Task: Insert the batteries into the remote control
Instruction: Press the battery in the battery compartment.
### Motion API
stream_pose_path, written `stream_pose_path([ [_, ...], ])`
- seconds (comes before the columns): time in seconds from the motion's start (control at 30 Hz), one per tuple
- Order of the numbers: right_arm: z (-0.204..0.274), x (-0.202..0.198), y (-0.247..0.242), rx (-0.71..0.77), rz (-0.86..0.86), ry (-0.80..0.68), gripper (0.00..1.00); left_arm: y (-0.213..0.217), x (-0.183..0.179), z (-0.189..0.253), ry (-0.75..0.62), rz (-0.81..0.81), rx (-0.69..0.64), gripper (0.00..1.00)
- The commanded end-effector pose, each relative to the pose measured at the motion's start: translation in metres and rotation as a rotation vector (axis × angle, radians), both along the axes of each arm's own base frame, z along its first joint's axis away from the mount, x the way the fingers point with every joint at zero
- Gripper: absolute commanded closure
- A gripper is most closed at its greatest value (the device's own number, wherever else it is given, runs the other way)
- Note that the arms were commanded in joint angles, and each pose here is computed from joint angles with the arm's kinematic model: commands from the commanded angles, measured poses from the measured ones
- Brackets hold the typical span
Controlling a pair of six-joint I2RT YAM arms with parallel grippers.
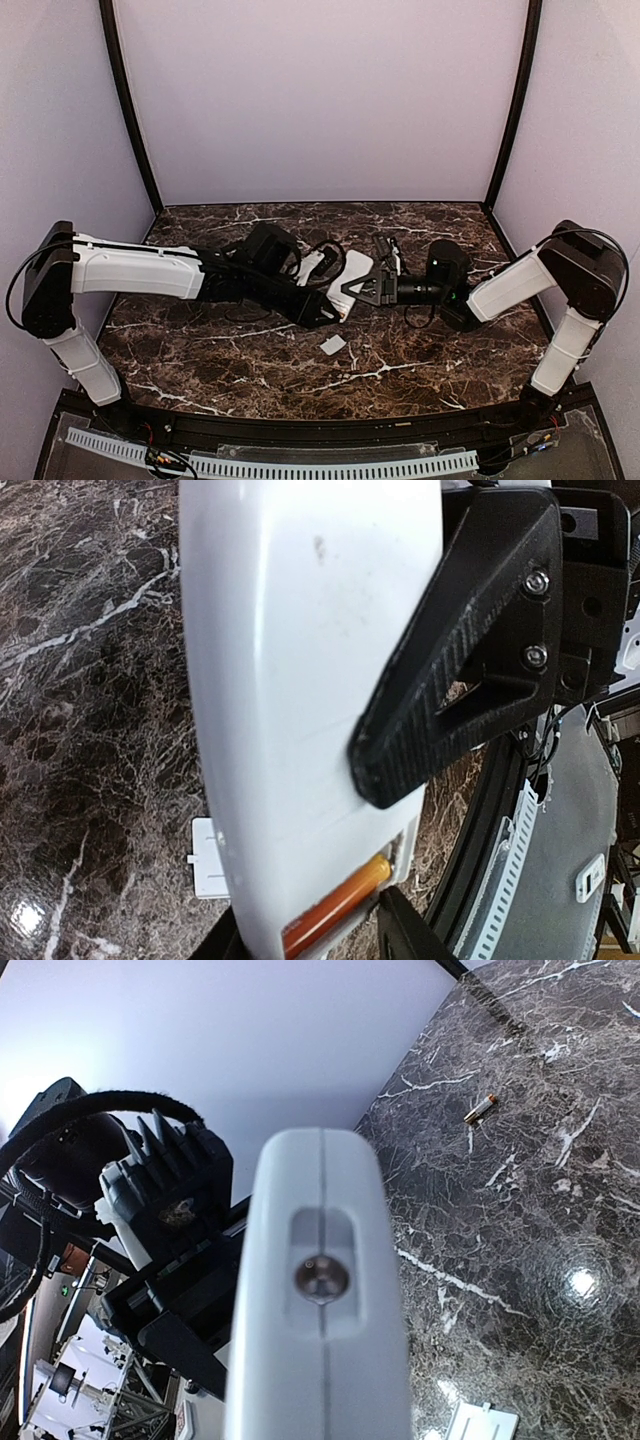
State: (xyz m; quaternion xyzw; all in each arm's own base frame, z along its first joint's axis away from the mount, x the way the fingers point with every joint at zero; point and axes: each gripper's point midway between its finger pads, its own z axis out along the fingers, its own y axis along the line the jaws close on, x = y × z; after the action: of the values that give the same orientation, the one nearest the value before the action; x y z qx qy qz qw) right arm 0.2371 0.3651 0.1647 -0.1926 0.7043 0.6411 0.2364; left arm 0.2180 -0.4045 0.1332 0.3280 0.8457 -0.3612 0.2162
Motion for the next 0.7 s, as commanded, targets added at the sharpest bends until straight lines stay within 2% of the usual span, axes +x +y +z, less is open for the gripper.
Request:
stream_pose_path([
  [0.0,0.023,-0.006,0.007,0.059,0.025,-0.059,1.00,-0.002,0.000,-0.001,0.012,0.012,-0.002,0.59],
  [0.43,0.020,-0.007,0.006,0.057,0.025,-0.056,1.00,-0.008,0.005,0.000,0.064,0.058,-0.055,0.57],
  [0.53,0.021,-0.008,0.007,0.060,0.025,-0.057,1.00,-0.007,0.006,-0.004,0.072,0.067,-0.047,0.60],
  [0.67,0.022,-0.008,0.007,0.061,0.025,-0.058,1.00,-0.005,0.006,-0.011,0.076,0.072,-0.016,0.70],
])
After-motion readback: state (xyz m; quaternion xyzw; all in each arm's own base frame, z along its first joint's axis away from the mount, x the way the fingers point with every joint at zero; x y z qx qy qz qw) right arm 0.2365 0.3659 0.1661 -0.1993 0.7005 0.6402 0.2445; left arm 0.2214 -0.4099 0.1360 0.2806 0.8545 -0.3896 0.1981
